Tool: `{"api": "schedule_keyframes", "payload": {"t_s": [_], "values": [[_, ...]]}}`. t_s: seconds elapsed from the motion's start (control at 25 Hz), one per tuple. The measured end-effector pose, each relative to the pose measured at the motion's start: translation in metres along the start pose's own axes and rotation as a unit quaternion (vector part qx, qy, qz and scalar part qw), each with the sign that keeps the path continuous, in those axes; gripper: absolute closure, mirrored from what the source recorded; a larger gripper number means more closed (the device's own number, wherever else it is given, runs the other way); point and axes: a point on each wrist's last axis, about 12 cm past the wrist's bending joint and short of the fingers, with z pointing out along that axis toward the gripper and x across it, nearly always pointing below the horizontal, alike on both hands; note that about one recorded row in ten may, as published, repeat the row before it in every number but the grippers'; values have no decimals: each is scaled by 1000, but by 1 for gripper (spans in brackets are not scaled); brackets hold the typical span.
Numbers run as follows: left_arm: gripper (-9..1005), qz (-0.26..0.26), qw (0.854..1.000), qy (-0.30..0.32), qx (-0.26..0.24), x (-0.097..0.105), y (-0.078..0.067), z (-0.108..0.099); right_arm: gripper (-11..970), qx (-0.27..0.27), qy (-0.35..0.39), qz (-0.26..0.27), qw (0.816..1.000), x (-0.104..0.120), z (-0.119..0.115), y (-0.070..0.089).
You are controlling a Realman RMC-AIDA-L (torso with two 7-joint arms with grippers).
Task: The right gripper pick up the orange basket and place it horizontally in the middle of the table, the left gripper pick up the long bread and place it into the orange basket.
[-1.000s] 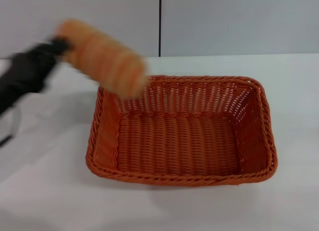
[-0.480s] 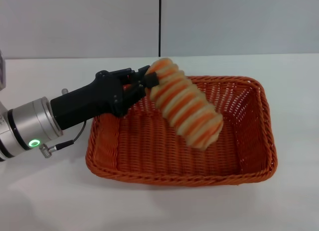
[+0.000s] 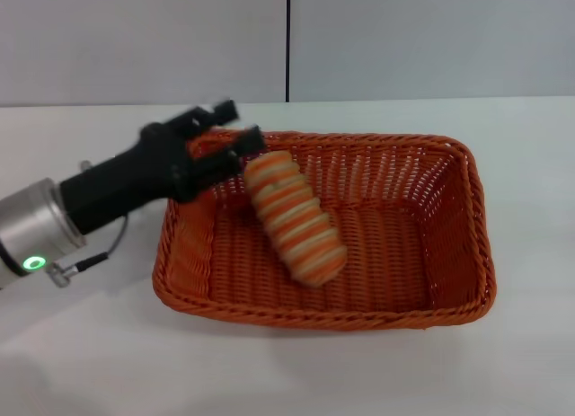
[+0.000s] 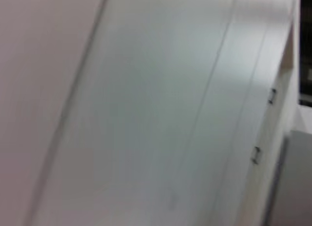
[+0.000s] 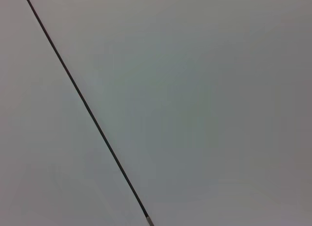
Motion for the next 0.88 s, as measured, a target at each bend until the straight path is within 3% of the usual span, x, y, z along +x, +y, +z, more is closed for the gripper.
{"api": "schedule_keyframes", "payload": {"t_s": [0.12, 0.28, 0.32, 0.36, 0.4, 0.44, 0.48, 0.52, 0.56, 0.64, 0.72, 0.88], "values": [[337, 8, 999, -30, -33, -2, 2, -12, 413, 0, 0, 0, 1000, 0, 0, 0], [242, 43, 987, -103, -114, -5, 3, -44, 413, 3, -5, 1, 1000, -1, -1, -1], [218, 73, 974, -143, -159, -5, 0, -59, 413, 5, -7, 1, 1000, -2, -1, -1], [204, 73, 974, -143, -159, -5, 0, -59, 413, 5, -7, 1, 1000, -2, -1, -1], [190, 114, 952, -187, -215, 0, -6, -72, 413, 5, -8, 2, 1000, -2, -1, -1], [177, 134, 940, -204, -240, 3, -10, -76, 413, 5, -10, 3, 1000, -2, 0, -1], [163, 134, 940, -204, -240, 3, -10, -76, 413, 5, -10, 3, 1000, -2, 0, -1], [149, 194, 906, -230, -297, 10, -20, -82, 413, 5, -12, 4, 1000, -2, 1, -1], [149, 194, 906, -230, -297, 10, -20, -82, 413, 5, -12, 4, 1000, -2, 1, -1], [149, 232, 882, -239, -334, 14, -27, -85, 413, 4, -13, 5, 1000, -2, 3, 0], [149, 247, 870, -240, -353, 16, -30, -88, 413, 2, -14, 6, 1000, -2, 4, 1], [149, 246, 868, -242, -358, 16, -30, -89, 413, 1, -15, 7, 1000, -2, 5, 1]]}}
